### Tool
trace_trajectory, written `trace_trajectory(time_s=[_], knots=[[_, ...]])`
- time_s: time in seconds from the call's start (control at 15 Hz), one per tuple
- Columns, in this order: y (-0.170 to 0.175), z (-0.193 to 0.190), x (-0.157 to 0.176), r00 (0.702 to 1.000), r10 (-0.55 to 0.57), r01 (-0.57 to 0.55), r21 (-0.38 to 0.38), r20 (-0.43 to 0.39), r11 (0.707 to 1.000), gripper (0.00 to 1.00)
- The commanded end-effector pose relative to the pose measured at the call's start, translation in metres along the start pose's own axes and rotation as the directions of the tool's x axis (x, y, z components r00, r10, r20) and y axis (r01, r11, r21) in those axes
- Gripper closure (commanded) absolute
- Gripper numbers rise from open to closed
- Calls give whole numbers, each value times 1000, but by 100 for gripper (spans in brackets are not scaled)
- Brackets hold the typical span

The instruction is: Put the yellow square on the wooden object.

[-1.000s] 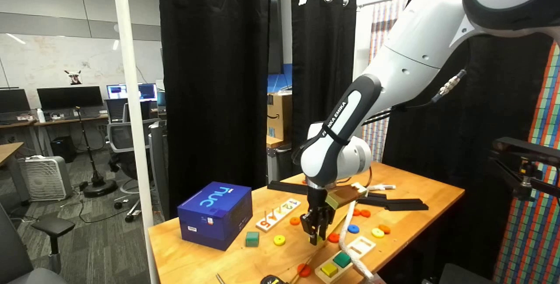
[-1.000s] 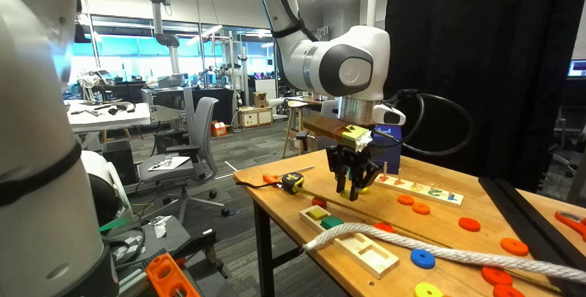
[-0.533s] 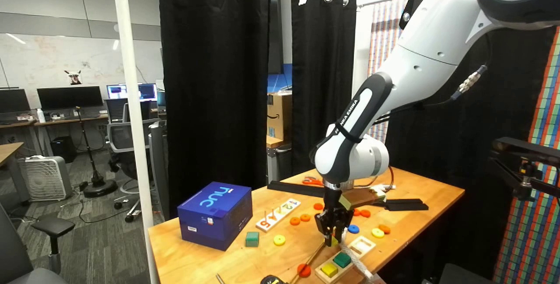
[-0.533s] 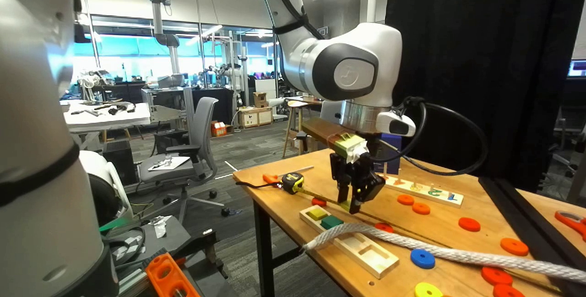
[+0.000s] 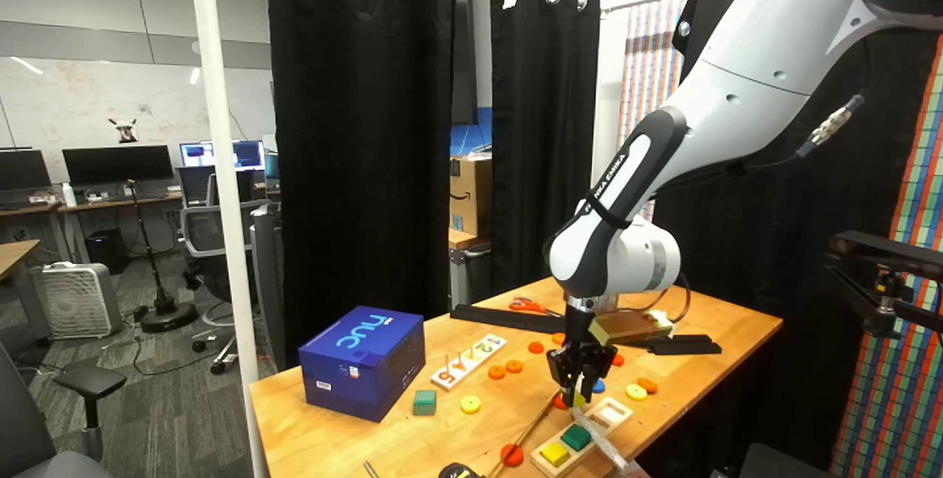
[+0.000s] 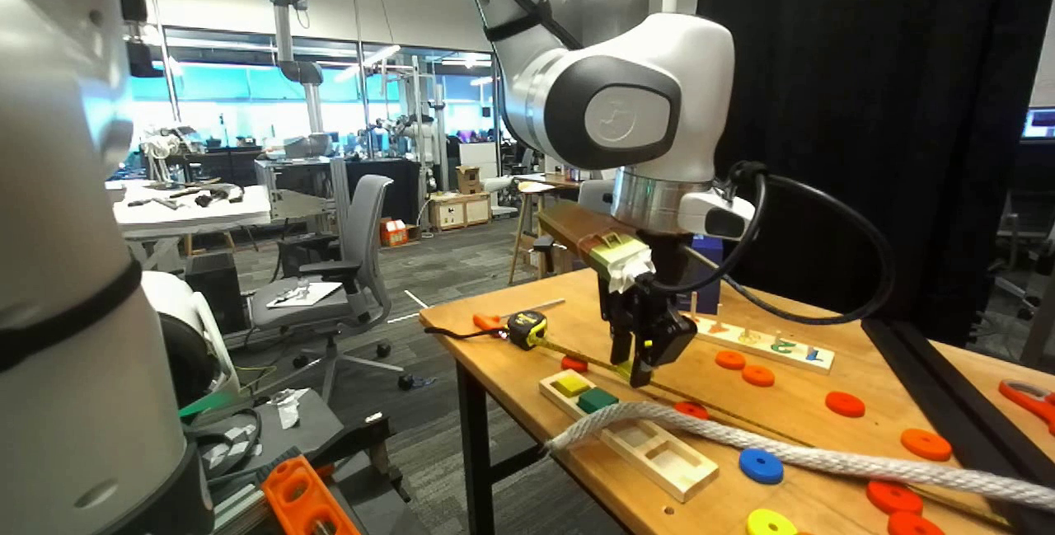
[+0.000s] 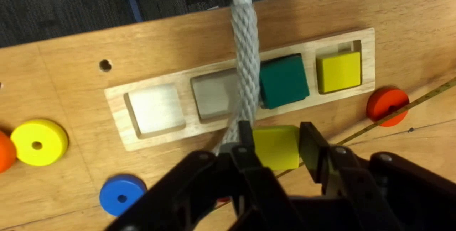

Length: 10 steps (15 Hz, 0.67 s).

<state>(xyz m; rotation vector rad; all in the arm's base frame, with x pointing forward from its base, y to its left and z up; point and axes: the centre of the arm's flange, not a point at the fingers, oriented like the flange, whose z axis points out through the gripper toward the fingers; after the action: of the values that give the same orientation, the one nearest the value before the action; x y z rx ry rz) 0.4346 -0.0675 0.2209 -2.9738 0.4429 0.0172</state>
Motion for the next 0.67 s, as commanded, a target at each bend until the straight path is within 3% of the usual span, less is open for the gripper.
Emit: trace_trajectory(time_s=[0.0, 0.6], knots=[[21, -3, -16, 1000, 10, -10, 20, -18, 1000, 76], [56, 4, -19, 1000, 20, -20, 2, 12, 1000, 76]])
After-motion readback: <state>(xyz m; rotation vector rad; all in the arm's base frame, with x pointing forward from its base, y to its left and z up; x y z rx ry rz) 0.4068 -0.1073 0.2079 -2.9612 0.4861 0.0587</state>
